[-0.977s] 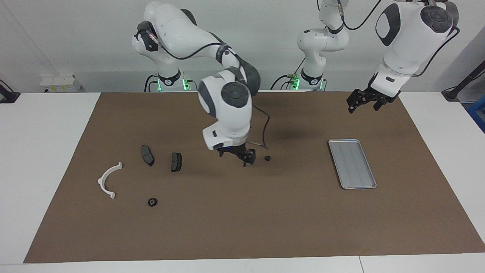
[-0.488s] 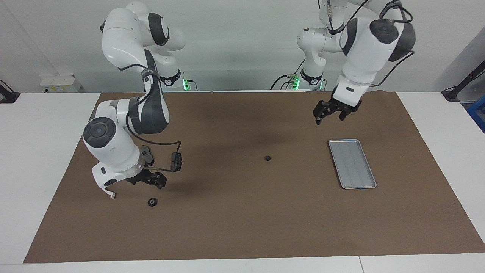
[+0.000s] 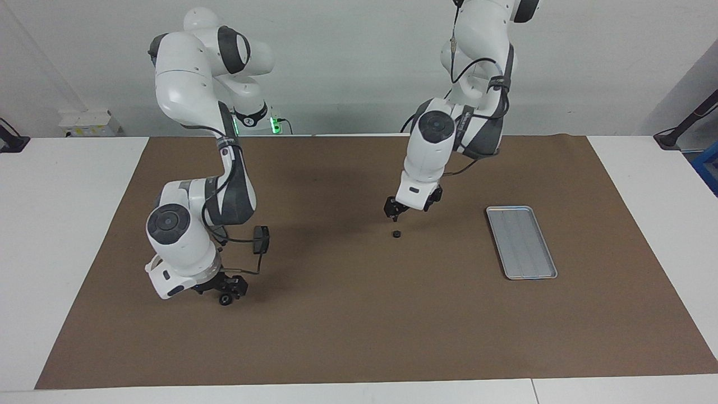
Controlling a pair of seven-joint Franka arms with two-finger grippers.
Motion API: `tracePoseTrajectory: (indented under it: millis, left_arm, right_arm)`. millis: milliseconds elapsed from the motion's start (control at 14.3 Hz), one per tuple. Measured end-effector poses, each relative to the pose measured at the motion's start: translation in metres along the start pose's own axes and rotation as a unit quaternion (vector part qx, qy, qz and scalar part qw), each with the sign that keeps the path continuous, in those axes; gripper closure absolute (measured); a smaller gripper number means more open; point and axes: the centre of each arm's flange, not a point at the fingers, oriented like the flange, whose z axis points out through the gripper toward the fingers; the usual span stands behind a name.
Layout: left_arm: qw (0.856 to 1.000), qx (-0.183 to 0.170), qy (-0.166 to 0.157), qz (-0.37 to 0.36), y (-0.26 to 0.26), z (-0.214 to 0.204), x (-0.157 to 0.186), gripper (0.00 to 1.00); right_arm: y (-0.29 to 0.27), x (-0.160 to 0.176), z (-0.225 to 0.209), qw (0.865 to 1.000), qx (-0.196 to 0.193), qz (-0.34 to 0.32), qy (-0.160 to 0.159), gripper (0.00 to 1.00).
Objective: Pick bearing gear from pile to tray
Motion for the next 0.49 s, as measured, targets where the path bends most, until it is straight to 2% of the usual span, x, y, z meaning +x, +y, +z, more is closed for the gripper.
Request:
tracePoseTrajectory:
  millis: [140,419,488]
  left_arm:
    - [1.0,0.0,0.002,-0.009,0.013,0.03,-0.002,0.0]
    - [1.0,-0.013,0.013,-0.015,0.013,0.049,0.003,0.0]
    - [1.0,-0.015,0.014,-0.017,0.011,0.054,0.002,0.07]
  right_arm:
    - [-0.003,-0.001,0.006,1.0,0.001,-0.002,0.002,0.0]
    - [-0.004,-0.006,0.031,1.0,0.001,-0.007,0.012,0.0]
    - [-0.003,-0.008,0.037,1.0,0.001,-0.008,0.012,0.0]
